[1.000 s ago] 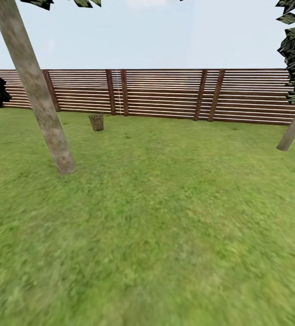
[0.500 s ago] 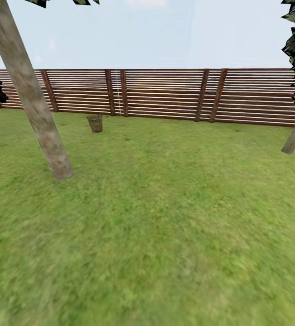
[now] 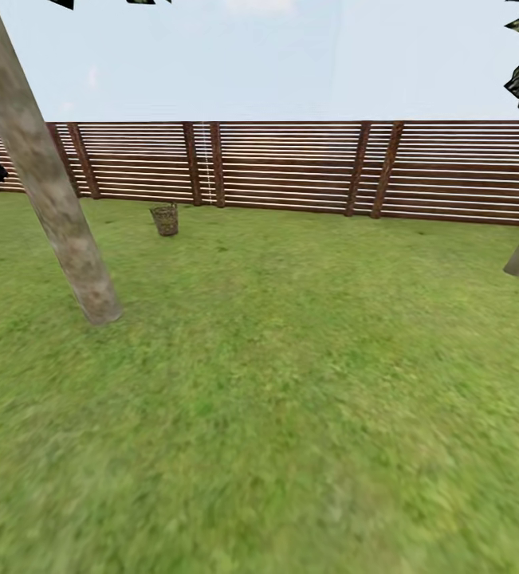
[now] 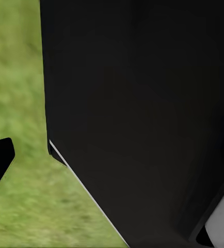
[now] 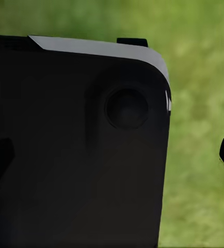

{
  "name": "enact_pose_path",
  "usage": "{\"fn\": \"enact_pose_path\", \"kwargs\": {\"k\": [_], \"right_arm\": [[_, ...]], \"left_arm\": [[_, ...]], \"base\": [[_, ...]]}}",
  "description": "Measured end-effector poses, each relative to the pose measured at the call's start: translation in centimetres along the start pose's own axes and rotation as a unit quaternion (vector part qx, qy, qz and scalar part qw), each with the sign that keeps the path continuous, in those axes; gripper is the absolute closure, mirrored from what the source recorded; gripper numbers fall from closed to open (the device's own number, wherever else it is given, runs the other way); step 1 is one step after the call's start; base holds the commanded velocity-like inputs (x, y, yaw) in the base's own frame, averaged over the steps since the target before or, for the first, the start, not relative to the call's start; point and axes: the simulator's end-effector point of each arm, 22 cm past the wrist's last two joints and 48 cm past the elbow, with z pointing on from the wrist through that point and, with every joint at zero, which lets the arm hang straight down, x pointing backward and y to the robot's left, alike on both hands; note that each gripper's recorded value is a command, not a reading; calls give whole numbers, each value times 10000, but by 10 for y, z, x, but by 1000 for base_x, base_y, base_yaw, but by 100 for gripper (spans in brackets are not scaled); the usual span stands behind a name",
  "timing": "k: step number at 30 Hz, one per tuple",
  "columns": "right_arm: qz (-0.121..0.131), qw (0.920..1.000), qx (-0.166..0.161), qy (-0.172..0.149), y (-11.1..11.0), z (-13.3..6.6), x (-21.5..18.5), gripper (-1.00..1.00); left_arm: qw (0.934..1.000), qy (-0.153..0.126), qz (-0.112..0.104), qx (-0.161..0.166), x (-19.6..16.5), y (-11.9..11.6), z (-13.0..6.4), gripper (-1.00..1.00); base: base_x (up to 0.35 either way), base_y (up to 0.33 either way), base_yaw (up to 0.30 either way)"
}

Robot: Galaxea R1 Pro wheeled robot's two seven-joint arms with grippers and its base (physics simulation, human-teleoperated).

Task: Take the three Easter eggs out of the wicker basket on the lawn in the garden, then place them on the lawn next to a single tree (choose any tree) so that all three eggs are next to the same tree and none are left in the basket.

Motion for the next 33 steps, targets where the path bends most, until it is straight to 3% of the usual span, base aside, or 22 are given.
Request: {"fn": "enact_pose_path", "kwargs": {"k": [33], "right_arm": [[-1, 10000, -2, -10, 0, 0, -1, -100]], "left_arm": [[10000, 0, 0, 1, 0, 0, 0, -100]], "base": [[336, 0, 0]]}}
